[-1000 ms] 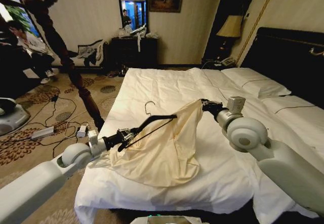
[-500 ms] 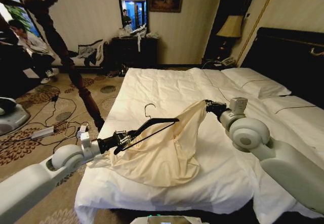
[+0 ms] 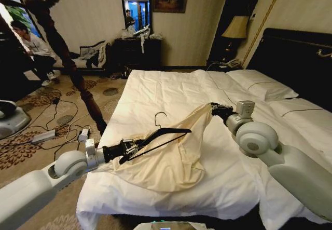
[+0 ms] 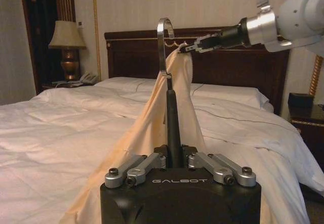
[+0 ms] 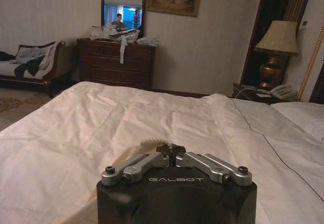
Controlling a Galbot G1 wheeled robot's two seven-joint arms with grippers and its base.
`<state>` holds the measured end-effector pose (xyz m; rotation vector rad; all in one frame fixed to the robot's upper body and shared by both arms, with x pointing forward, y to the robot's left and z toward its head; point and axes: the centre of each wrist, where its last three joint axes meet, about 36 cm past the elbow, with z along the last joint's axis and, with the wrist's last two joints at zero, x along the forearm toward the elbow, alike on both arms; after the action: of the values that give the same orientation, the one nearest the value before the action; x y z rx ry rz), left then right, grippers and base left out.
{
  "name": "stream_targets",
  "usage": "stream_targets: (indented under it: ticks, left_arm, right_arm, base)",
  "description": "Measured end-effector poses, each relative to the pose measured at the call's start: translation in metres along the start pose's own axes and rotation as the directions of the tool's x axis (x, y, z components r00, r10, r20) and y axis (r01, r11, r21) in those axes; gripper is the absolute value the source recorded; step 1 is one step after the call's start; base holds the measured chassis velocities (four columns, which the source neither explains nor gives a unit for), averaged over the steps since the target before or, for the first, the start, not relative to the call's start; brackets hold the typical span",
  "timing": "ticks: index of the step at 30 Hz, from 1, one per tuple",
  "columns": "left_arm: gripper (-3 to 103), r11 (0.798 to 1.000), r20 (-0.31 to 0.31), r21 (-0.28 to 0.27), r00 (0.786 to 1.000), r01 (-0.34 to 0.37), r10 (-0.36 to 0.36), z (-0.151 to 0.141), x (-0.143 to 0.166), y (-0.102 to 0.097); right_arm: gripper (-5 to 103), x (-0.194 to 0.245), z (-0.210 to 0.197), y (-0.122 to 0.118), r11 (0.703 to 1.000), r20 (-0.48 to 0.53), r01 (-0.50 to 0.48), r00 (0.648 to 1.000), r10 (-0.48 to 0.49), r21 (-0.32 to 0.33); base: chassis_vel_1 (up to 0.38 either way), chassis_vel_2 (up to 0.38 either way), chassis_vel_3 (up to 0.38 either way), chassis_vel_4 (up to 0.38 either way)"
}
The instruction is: Pick up the clothes from the bed and hang them on the clothes hanger.
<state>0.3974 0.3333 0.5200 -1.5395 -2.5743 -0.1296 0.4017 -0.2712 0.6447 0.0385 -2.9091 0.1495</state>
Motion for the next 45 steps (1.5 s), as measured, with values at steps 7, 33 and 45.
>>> stream_targets:
  ticks: [7, 33, 45]
  left_arm:
    - [13, 0.999, 0.000, 0.032, 1.000, 0.016, -0.016, 0.014, -0.012, -0.003]
    - [13, 0.998, -0.019, 0.064, 1.000, -0.016, 0.017, 0.030, -0.064, 0.013]
    - [13, 0.993, -0.024, 0.111, 0.999, -0.032, 0.035, 0.036, -0.116, 0.024]
  right_arm:
    - [0, -0.001, -0.005, 0.005, 0.999, 0.013, 0.033, 0.999, -0.033, -0.012]
    - [0, 0.014, -0.011, 0.015, 0.994, -0.003, 0.105, 0.994, -0.105, -0.042]
    - [0, 0.036, -0.048, 0.023, 0.977, 0.060, 0.195, 0.980, -0.191, -0.085]
  base:
    - [0.000, 0.000, 0.000, 0.000]
    - [0.000, 0.000, 0.000, 0.000]
    - [0.000, 0.000, 0.000, 0.000]
